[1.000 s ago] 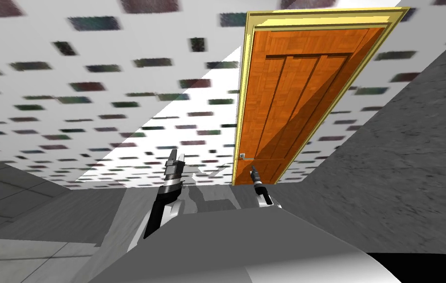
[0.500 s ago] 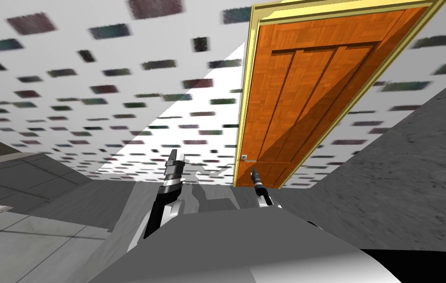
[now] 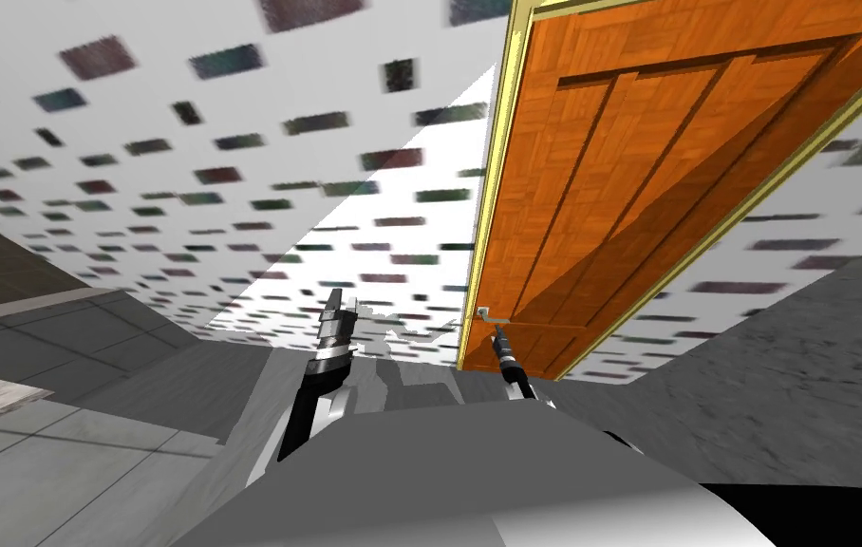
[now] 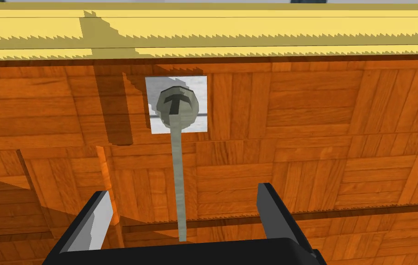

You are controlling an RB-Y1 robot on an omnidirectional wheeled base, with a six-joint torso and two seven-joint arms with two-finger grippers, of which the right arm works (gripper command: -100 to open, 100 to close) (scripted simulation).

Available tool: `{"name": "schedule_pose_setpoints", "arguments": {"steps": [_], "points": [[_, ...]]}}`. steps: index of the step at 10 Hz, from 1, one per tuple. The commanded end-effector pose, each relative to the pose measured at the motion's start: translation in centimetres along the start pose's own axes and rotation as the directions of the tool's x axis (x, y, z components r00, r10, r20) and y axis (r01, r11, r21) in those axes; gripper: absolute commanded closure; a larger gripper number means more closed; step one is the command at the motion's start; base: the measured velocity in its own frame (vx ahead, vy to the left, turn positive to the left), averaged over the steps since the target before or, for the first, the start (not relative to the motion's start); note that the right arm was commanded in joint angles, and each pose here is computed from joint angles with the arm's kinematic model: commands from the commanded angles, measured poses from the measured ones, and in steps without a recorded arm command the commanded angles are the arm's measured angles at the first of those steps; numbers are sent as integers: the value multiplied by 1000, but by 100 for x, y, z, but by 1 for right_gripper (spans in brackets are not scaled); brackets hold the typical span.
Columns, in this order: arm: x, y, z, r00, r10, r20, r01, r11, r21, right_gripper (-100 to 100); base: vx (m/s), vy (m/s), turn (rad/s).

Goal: Pull the door open

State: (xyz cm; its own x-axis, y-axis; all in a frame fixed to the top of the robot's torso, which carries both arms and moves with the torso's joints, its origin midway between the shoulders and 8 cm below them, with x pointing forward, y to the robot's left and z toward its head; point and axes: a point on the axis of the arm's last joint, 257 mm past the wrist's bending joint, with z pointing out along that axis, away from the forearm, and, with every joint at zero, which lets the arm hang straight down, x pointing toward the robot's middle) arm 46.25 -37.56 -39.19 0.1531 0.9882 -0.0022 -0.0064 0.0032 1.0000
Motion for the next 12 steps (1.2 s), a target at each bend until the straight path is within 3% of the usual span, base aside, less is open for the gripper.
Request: {"name": "schedule_pose_setpoints", "arguments": {"steps": [1, 2, 3, 4, 5, 6, 7, 8, 9, 12], "points": [[-231, -12, -105, 1000, 2, 24, -2, 1000, 0, -100, 228, 39, 143], [-231, -12, -105, 1000, 2, 24, -2, 1000, 0, -100, 149, 10, 37], [-502, -13, -207, 999, 2, 53, -2, 1000, -1, -100, 192, 28, 196], [-611, -11, -250, 998, 2, 64, -1, 1000, -1, -100, 228, -6, 205], [-576, 103, -182, 998, 4, 56, -3, 1000, -31, -100, 138, -20, 22], [-577, 99, -184, 998, 4, 56, -3, 1000, -30, -100, 46, -7, -33], [-607, 3, -242, 998, 2, 63, -2, 1000, -5, -100, 0, 0, 0], [-586, 40, -213, 998, 3, 60, -2, 1000, -14, -100, 0, 0, 0], [-586, 40, -213, 998, 3, 60, -2, 1000, -14, 100, 0, 0, 0], [-586, 40, -213, 998, 3, 60, -2, 1000, -14, 100, -2, 2, 2]]}}
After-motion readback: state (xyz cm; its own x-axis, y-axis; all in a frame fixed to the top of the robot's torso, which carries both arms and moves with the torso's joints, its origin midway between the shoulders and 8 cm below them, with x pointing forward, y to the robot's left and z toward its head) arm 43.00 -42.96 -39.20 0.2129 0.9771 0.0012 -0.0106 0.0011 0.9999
